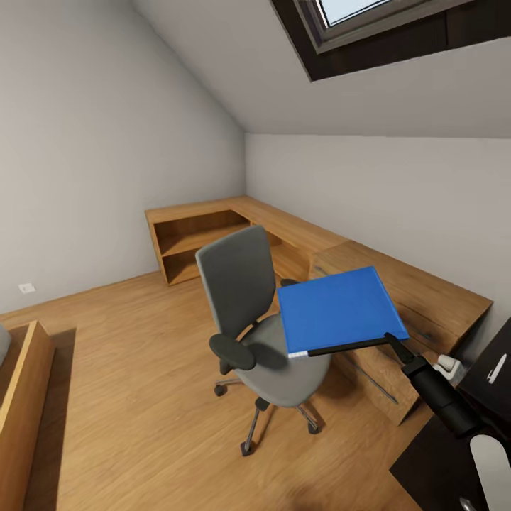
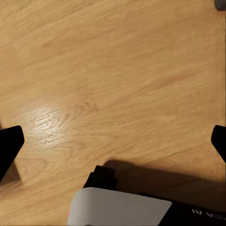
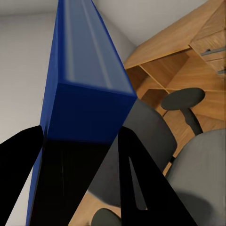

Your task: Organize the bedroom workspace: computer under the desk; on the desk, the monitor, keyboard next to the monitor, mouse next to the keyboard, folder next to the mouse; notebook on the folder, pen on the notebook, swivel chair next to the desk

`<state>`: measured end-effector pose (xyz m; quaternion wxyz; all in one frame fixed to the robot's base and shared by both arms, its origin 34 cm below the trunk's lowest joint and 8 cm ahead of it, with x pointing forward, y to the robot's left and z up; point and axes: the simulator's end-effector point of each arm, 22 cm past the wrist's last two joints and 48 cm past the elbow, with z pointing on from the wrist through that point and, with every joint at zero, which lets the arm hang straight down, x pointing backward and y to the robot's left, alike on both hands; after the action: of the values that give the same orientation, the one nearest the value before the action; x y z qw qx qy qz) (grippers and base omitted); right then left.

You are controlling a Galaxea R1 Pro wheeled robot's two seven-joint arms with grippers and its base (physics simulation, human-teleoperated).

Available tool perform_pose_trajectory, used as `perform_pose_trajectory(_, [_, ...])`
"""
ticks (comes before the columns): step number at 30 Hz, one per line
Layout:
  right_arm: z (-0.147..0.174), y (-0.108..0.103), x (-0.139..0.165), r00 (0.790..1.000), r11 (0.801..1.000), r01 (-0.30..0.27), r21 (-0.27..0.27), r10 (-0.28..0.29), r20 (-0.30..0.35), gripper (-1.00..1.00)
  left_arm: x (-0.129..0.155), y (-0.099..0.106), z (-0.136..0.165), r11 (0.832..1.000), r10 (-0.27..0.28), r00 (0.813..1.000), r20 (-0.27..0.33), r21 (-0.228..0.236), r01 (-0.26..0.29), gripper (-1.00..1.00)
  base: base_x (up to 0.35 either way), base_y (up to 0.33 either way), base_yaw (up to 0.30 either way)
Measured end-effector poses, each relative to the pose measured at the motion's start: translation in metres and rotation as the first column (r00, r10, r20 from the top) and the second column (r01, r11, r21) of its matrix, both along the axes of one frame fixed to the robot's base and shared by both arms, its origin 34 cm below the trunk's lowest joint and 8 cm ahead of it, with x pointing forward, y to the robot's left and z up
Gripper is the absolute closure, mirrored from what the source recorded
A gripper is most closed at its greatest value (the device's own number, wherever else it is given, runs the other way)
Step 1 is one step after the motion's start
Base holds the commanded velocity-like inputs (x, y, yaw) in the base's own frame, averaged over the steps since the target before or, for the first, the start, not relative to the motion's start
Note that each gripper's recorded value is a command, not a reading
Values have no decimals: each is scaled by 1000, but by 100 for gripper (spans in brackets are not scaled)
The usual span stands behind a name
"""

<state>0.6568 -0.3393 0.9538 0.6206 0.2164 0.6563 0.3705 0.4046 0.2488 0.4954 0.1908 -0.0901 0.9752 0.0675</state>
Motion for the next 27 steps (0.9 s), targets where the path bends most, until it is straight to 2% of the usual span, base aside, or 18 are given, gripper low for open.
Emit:
perform_pose_trajectory(3, [4, -1, 0, 1000, 1000, 2, 0, -2, -3, 100, 1, 2, 5, 1000, 11, 1000, 2, -2, -11, -100, 0, 0, -1])
perform_pose_trajectory(4, [5, -1, 0, 1000, 1000, 4, 1, -4, -4, 100, 2, 24, 7, 997, 72, 997, 6, 10, -72, -100, 0, 0, -47])
perform_pose_trajectory(6, [10, -2, 0, 1000, 1000, 6, -2, -6, -2, 100, 2, 24, 10, 996, 84, 996, 8, 7, -84, -100, 0, 0, -199])
perform_pose_trajectory(12, [20, -14, -3, 999, 999, 34, -2, -34, 0, 100, 2, 23, 20, 996, 85, 996, 10, 5, -85, -100, 0, 0, -237])
perform_pose_trajectory(19, [30, -20, -4, 999, 999, 50, -2, -50, -6, 100, 4, 20, 32, 997, 72, 997, 14, 3, -72, -100, 0, 0, -252])
perform_pose_trajectory(27, [28, -31, -3, 993, 995, 101, -10, -101, -62, 100, 4, 16, 43, 998, 68, 998, 15, -2, -68, -100, 0, 0, -259])
